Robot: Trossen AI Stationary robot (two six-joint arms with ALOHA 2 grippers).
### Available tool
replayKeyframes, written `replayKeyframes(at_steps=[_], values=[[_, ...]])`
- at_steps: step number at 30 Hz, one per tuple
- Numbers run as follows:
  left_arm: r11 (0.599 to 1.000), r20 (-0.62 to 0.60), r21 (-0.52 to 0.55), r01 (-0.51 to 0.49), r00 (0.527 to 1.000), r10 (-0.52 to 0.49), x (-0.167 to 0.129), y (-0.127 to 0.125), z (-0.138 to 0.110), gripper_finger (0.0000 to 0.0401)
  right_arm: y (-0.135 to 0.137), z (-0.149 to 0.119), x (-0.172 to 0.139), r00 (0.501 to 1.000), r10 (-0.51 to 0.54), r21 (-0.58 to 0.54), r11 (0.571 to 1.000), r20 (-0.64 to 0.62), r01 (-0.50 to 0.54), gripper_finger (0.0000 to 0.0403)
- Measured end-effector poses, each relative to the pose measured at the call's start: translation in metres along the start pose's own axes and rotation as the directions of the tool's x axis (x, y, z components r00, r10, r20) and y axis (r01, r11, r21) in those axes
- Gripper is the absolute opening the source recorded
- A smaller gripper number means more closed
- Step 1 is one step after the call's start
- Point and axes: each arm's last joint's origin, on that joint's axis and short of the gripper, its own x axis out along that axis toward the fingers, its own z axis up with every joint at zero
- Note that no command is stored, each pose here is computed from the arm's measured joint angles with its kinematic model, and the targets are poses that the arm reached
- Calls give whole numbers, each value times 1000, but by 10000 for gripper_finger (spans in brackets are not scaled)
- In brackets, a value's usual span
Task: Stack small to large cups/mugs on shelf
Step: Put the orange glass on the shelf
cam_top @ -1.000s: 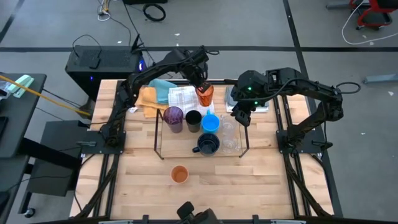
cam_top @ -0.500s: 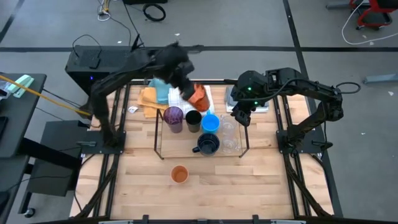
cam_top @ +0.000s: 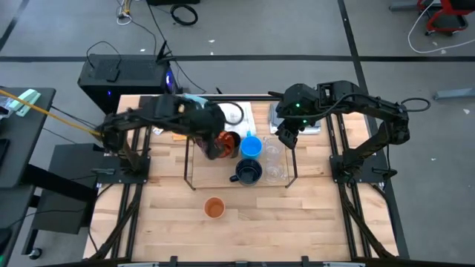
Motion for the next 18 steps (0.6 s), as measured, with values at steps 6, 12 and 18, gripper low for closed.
replayKeyframes(at_steps=[6, 12, 18], values=[[996, -37, -80, -41, 999, 39, 22, -19, 1, 14, 0, 0, 0, 1000, -1, -55, 998, -1, 0, 119], [983, -146, -167, -74, 988, 49, 57, -35, -2, 14, 0, 0, 0, 1000, -1, -113, 994, -1, 0, 119], [951, -211, -301, -70, 977, 5, 70, -39, -2, 14, 1, 0, 0, 1000, 1, -161, 987, -2, -1, 119]])
